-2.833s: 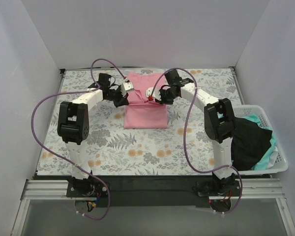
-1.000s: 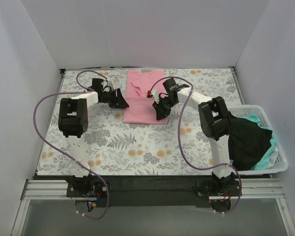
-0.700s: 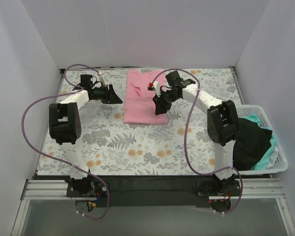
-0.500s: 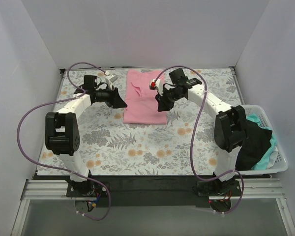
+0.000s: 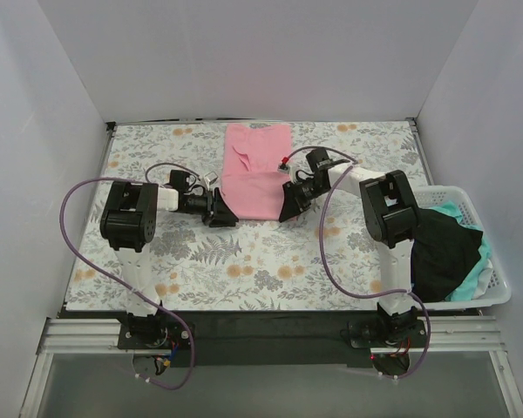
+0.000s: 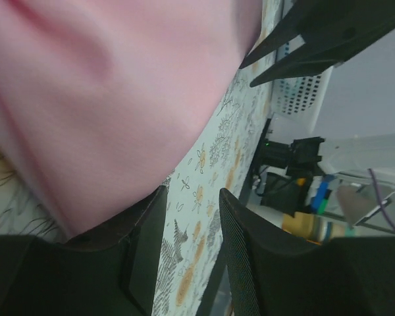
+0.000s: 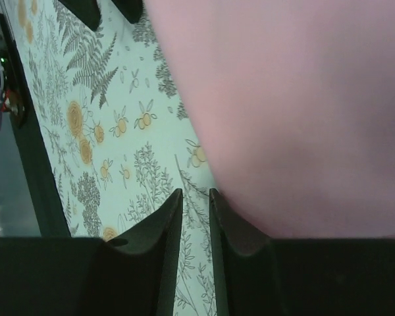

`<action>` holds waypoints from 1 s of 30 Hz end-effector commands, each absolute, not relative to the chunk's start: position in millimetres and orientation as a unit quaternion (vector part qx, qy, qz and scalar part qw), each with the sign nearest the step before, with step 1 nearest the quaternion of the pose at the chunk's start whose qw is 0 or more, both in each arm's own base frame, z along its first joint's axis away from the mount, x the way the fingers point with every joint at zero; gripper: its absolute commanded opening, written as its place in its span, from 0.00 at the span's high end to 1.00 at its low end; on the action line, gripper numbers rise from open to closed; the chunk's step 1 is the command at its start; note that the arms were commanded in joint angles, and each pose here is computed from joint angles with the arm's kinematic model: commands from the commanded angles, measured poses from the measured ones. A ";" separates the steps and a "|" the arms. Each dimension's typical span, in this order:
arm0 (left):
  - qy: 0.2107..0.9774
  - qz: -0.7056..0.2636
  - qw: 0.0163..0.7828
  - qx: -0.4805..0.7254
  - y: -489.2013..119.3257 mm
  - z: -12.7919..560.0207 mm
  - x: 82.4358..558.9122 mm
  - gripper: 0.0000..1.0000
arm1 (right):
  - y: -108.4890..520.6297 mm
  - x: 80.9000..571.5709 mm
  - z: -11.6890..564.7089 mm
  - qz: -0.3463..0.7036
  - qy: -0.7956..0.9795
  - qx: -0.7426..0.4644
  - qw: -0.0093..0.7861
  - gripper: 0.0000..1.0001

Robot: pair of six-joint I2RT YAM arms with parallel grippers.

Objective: Fold and stack the t-shirts
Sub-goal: Fold the tshirt

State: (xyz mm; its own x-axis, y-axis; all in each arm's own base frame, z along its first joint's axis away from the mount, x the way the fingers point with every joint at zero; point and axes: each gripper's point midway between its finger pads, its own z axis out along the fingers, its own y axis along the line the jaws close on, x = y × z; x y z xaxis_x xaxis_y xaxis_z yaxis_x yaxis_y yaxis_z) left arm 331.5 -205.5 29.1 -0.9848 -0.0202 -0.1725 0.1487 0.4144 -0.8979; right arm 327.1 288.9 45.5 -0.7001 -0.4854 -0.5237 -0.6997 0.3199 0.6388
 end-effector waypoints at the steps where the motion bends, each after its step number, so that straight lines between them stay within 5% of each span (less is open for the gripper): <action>1: 0.830 -0.550 0.083 -0.035 -188.8 25.0 350.6 0.62 | 288.2 337.4 38.5 0.500 0.808 -0.293 0.105 0.71; 8: 0.816 -0.570 0.055 -0.072 -181.8 24.0 335.2 0.61 | 254.1 329.9 10.4 0.501 0.835 -0.216 0.065 0.63; 18: 0.799 -0.585 0.133 0.038 -184.7 102.3 324.4 0.55 | 262.1 327.4 99.0 0.554 0.792 -0.235 0.105 0.24; 21: 0.802 -0.578 0.142 0.049 -198.3 105.2 333.4 0.54 | 275.0 331.4 110.5 0.557 0.788 -0.237 0.110 0.20; 25: 0.811 -0.565 0.146 0.029 -211.4 89.5 357.5 0.54 | 290.8 337.1 97.1 0.558 0.788 -0.238 0.100 0.03; 30: 0.828 -0.543 0.139 -0.010 -210.8 55.2 378.8 0.53 | 295.7 347.7 66.0 0.545 0.803 -0.227 0.084 0.02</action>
State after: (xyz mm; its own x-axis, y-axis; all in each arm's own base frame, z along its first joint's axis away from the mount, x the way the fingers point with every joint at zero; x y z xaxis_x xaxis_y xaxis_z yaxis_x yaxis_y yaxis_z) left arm 357.3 -214.7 68.8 -0.9698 -0.1122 -0.2165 0.1626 0.3640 -0.9171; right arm 336.2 292.9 79.8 -0.8720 -0.2816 -0.4003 -0.4738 0.2802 0.8349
